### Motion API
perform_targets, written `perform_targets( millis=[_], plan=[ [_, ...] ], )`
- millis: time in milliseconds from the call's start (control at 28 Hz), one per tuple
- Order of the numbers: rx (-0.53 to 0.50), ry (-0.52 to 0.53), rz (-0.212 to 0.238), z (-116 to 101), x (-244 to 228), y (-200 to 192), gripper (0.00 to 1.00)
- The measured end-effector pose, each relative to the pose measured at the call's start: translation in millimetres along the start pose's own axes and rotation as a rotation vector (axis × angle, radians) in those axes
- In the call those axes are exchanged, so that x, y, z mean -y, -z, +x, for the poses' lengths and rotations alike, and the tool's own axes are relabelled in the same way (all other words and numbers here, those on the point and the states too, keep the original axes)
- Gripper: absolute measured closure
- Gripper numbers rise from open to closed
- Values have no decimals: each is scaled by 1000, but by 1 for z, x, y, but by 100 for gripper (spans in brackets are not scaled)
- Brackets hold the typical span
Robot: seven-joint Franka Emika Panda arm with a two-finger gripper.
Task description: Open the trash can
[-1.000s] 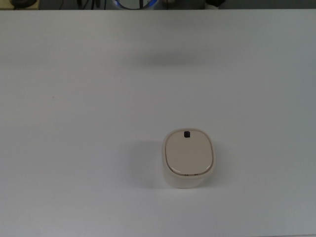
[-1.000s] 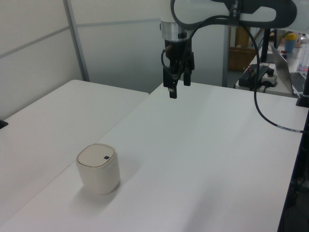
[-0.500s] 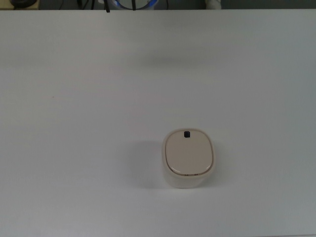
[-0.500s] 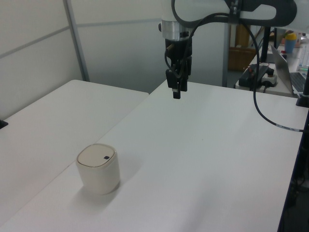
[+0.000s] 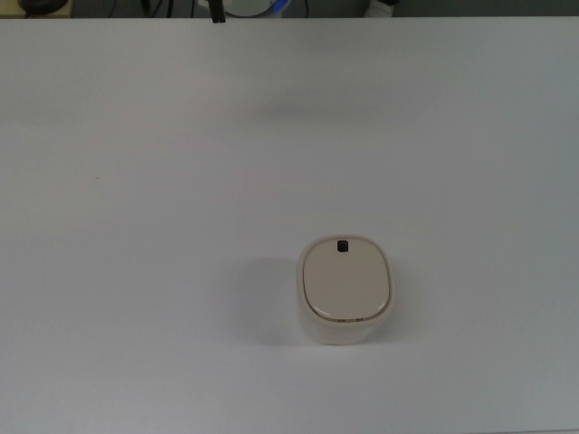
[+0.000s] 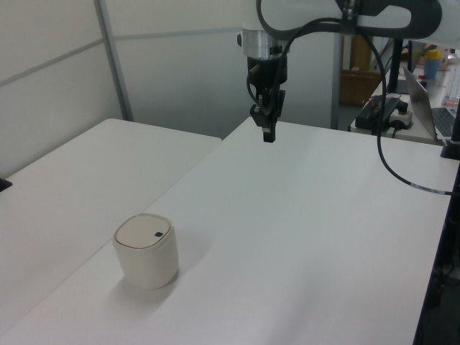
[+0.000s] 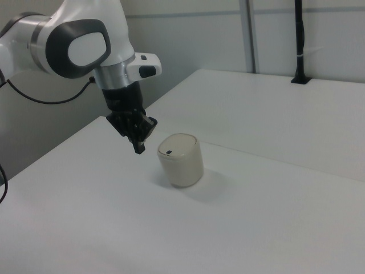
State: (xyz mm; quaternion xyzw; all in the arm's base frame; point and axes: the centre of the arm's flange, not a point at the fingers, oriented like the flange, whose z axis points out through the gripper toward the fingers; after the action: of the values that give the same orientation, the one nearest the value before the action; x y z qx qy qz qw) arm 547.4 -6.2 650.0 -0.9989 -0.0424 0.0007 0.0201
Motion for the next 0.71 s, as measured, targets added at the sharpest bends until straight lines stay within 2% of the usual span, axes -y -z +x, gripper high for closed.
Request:
perform_targets(
  millis=[321, 714],
  plan=[
    [-13, 6, 1, 9, 1, -7, 99],
    [-96, 55, -1, 71, 21, -69, 99]
  ],
)
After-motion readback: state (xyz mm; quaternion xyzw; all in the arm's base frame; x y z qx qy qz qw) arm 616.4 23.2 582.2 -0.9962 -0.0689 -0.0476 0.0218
